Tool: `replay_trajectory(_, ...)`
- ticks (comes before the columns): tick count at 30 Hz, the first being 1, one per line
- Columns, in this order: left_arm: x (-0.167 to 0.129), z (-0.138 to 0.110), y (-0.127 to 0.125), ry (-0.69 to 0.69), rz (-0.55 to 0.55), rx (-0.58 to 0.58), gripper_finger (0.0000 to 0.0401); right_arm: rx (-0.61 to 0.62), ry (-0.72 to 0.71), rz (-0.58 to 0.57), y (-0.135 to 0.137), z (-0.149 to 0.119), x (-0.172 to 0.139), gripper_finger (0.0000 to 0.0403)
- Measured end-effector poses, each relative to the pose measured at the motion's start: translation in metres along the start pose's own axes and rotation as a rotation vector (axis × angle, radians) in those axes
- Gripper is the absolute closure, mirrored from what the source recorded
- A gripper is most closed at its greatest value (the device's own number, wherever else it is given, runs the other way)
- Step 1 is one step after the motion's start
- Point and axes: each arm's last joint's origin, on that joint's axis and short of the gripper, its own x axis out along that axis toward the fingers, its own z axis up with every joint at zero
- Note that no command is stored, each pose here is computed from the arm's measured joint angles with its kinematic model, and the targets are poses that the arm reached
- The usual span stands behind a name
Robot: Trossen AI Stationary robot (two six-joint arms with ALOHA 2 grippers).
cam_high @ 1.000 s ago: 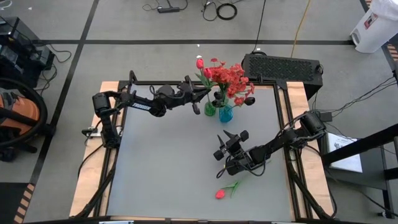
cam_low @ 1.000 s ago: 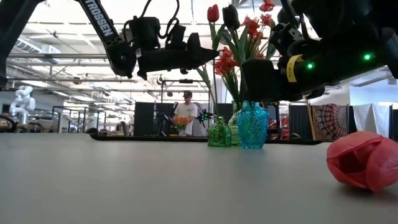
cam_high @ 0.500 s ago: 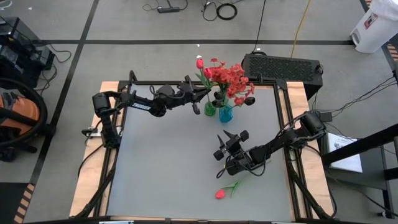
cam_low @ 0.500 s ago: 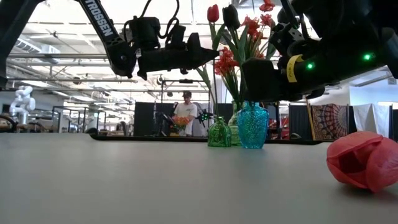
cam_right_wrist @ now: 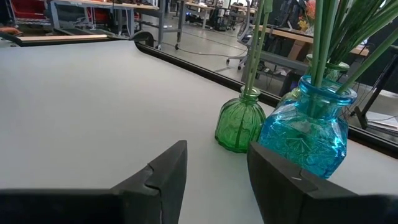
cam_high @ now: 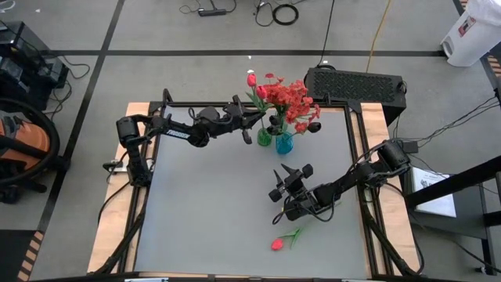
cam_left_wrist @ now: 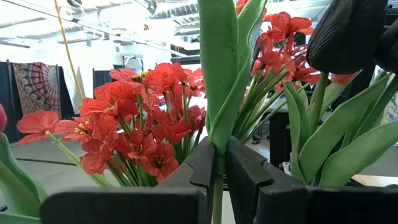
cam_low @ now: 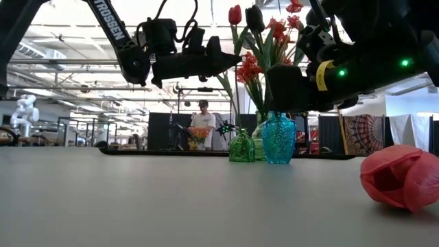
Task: Sort flowers into vase by color
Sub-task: Put the left pink flower into the bottom green vase
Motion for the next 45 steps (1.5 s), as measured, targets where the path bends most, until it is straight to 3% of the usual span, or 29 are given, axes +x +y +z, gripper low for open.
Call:
replay_trajectory(27, 0.0000, 0.0000, 0.0000, 0.000, 0.000, 0.005, 0.0367, 0.001, 0.000, 0.000, 0.0001, 0.0001, 0.0000, 0.0243)
replay_trajectory(37, 0.0000, -0.0001, 0.0000, 0.001, 0.000, 0.002, 0.0309, 0.001, 0.000, 0.001, 0.0001, 0.0001, 0.0000, 0.0243)
replay_trajectory(45, 0.0000, -0.0001, 0.0000, 0.001, 0.000, 0.001, 0.0303, 0.003, 0.000, 0.001, 0.0002, 0.0001, -0.0001, 0.0243)
